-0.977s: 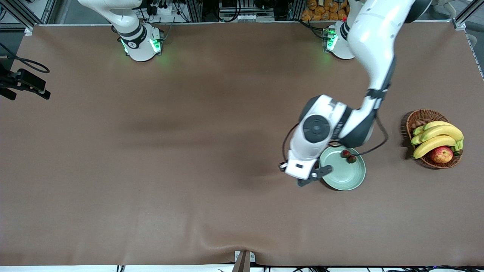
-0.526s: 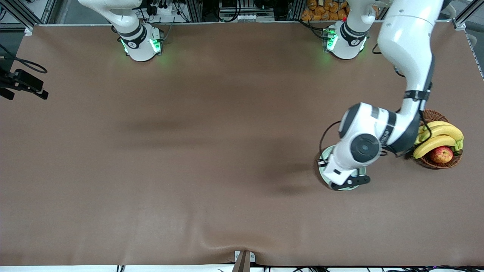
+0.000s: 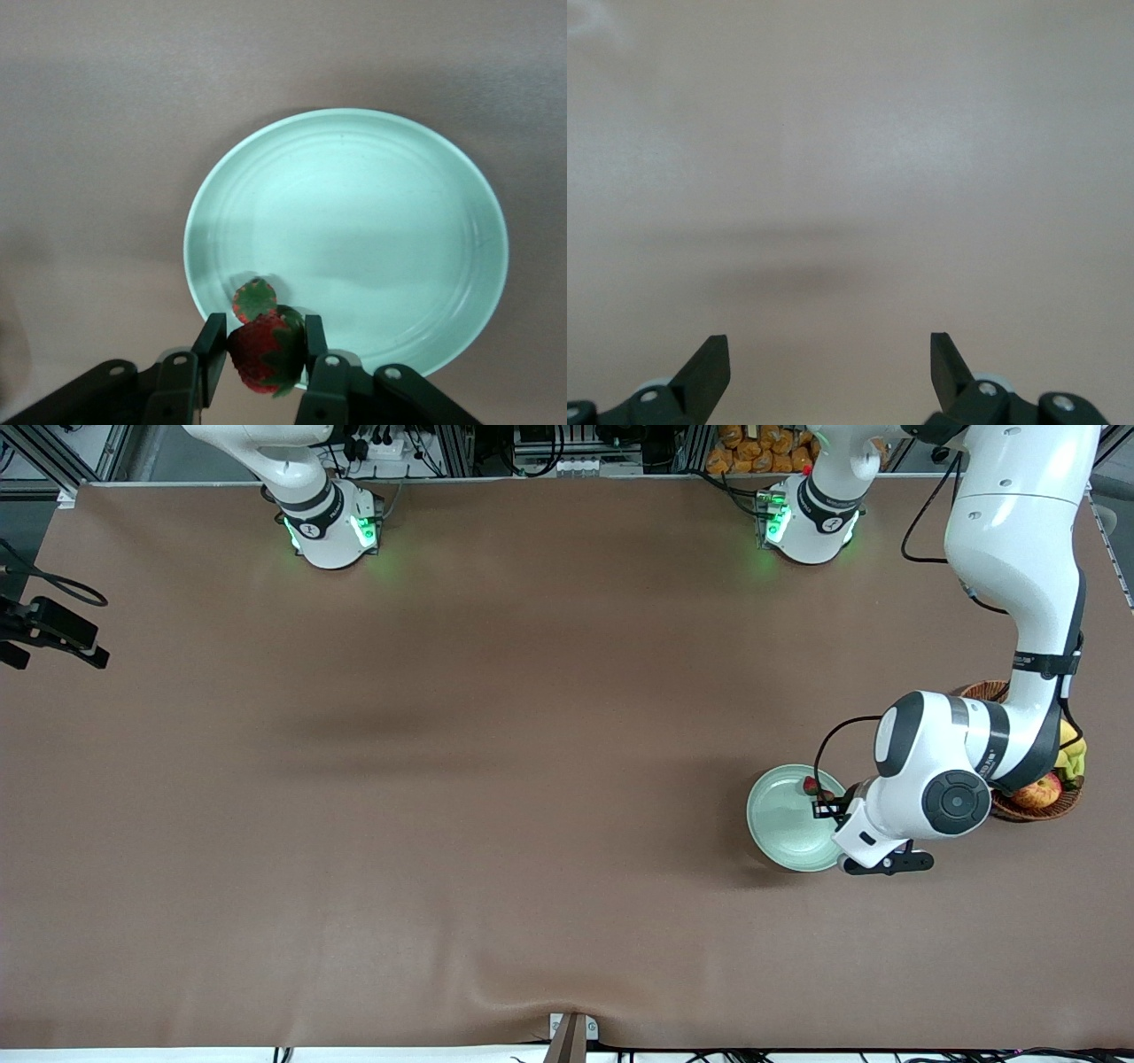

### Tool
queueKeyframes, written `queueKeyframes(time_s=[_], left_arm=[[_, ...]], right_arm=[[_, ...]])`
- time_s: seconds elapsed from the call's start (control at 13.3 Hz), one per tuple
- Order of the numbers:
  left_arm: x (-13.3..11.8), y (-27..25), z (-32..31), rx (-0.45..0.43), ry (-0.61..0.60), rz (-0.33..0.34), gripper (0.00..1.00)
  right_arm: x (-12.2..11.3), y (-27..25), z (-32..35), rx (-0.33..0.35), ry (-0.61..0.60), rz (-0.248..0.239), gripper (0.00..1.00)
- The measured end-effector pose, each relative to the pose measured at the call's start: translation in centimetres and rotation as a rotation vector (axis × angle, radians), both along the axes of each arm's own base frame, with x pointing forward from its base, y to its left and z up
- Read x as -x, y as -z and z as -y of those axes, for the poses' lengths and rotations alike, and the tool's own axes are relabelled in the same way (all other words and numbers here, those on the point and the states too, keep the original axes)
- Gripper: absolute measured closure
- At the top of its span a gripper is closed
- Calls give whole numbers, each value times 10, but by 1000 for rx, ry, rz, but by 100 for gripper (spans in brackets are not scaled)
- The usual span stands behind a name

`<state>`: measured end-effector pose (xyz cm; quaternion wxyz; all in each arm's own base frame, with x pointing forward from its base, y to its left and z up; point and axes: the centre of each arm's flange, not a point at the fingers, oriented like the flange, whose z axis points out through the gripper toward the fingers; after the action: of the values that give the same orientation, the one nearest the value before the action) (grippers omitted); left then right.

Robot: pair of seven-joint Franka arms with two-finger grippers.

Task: Collect all strawberries into plate
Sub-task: 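Lower the strawberry onto the plate and open the left gripper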

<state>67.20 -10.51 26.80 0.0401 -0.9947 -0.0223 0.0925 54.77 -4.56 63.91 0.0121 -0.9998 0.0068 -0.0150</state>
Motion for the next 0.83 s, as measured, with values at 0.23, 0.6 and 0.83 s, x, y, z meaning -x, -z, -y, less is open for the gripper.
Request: queueKeyframes(time_s=[0.23,0.6,0.83], left_arm=[[-4,0,16,43,1,47,59],[-13,-24,23,64,0,119,21],[-11,-102,13,46,-12,165,0]], right_arm=[[-2,1,0,0,0,4,0],[-5,-1,0,2,1,30,0],[-5,-2,0,3,1,37,0]])
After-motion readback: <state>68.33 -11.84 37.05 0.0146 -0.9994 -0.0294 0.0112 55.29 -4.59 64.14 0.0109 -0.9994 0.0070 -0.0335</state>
